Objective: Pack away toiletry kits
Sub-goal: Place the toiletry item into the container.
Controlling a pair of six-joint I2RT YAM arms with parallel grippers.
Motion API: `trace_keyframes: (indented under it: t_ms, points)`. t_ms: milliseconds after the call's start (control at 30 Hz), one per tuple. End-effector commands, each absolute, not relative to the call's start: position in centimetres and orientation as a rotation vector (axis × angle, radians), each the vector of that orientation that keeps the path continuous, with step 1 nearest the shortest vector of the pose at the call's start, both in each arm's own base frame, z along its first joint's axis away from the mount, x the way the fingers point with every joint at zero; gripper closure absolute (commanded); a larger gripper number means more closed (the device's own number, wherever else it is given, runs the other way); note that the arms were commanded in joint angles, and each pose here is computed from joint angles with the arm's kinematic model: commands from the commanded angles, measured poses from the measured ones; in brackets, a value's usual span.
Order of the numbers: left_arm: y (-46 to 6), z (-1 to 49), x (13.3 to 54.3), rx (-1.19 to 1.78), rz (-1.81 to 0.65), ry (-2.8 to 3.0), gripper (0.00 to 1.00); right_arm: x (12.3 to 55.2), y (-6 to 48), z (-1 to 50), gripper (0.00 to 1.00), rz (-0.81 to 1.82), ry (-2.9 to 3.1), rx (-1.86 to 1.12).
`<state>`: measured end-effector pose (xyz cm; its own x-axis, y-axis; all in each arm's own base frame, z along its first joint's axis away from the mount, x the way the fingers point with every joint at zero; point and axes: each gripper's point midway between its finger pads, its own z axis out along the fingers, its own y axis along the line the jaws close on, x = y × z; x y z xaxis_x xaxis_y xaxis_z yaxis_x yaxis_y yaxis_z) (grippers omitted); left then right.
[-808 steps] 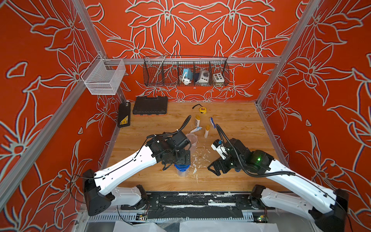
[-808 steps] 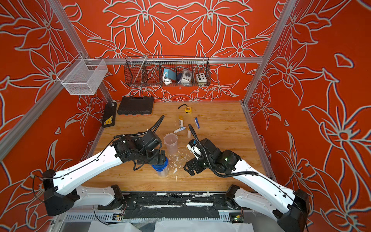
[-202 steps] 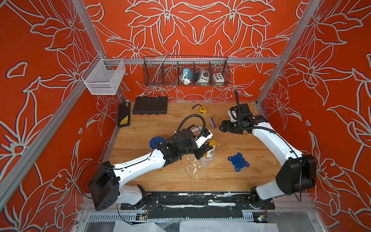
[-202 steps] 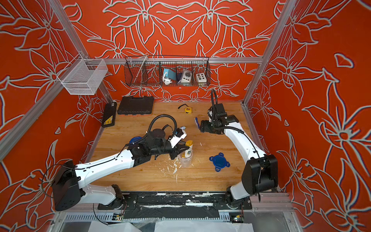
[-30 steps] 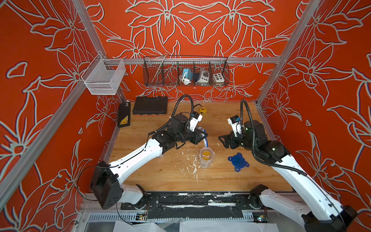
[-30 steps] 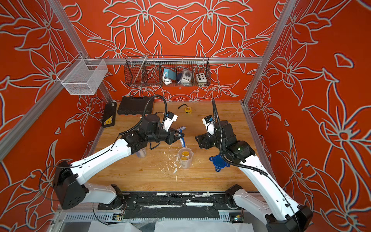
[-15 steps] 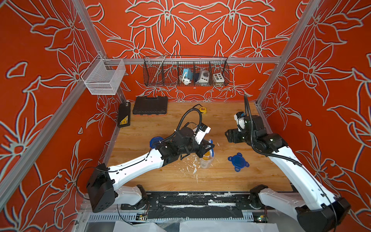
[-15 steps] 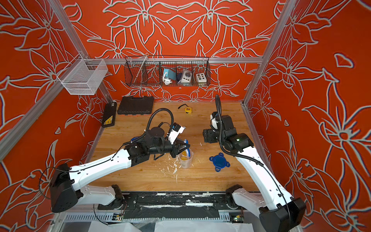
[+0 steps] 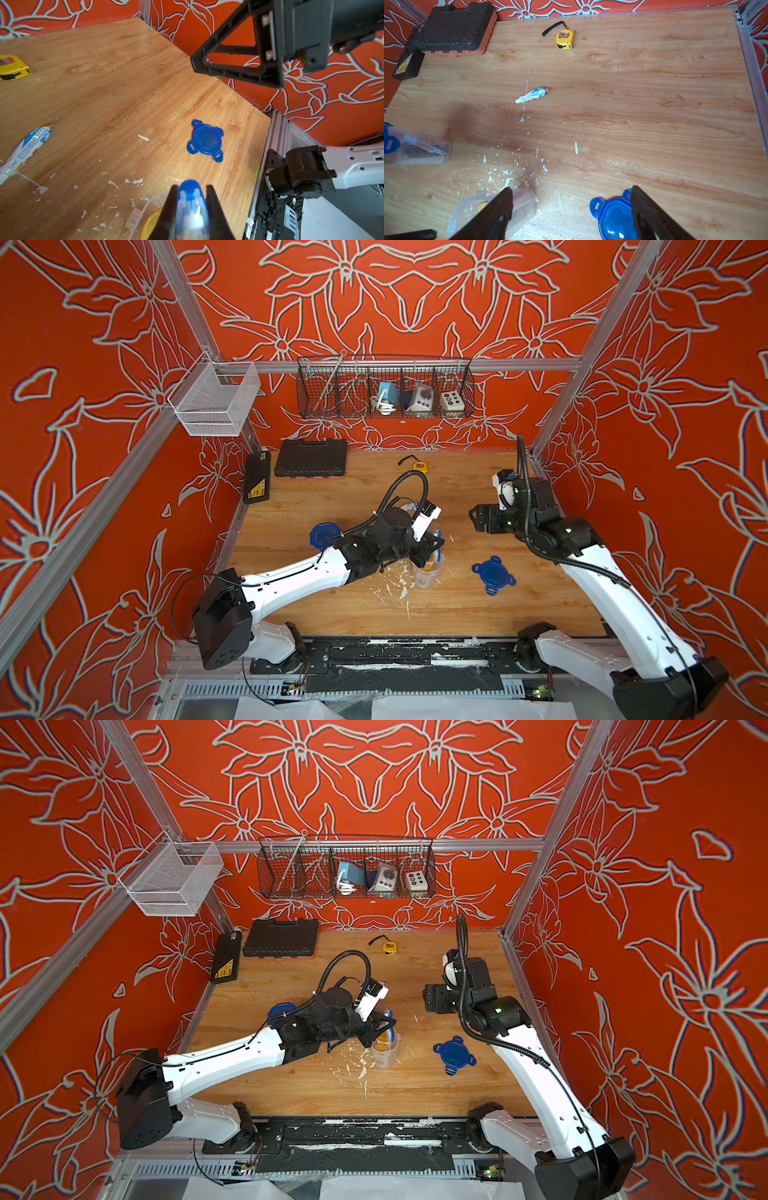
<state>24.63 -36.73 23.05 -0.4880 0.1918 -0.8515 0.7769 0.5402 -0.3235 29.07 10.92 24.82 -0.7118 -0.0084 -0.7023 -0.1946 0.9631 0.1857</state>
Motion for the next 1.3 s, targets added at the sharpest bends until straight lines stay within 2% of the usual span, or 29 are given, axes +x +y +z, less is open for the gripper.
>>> trace_keyframes:
  t_ms: [0,400,700,833,967,1000,1067,1267]
  points:
    - [-37.1,22.4,24.7,0.804,-0.898,1.953,1.0,29.5,11.1,25.6,0.08,0.357,2.334,-0.111]
    - [-37.0,19.3,24.0,0.831,-0.882,1.994,1.0,30.0,10.3,26.2,0.07,0.348,2.313,-0.09]
    - [-37.2,19.6,23.8,0.865,-0.881,1.982,0.57,30.0,9.8,27.2,0.08,0.33,2.29,-0.093]
    - [-36.8,20.2,23.2,0.865,-0.901,1.984,0.44,29.8,9.3,27.7,0.07,0.286,2.281,-0.114]
    - [-36.0,22.9,22.7,0.856,-0.902,1.974,0.31,30.3,9.2,27.8,0.07,0.254,2.3,-0.142]
    - [-35.7,24.0,22.7,0.852,-0.897,1.966,0.26,30.5,9.2,27.7,0.02,0.246,2.314,-0.148]
    - [-34.8,25.1,23.0,0.848,-0.868,1.994,0.17,30.9,9.3,27.4,0.02,0.231,2.34,-0.166]
    - [-31.7,25.3,28.0,0.788,-0.743,2.103,0.11,31.7,10.0,25.9,0.02,0.245,2.384,-0.188]
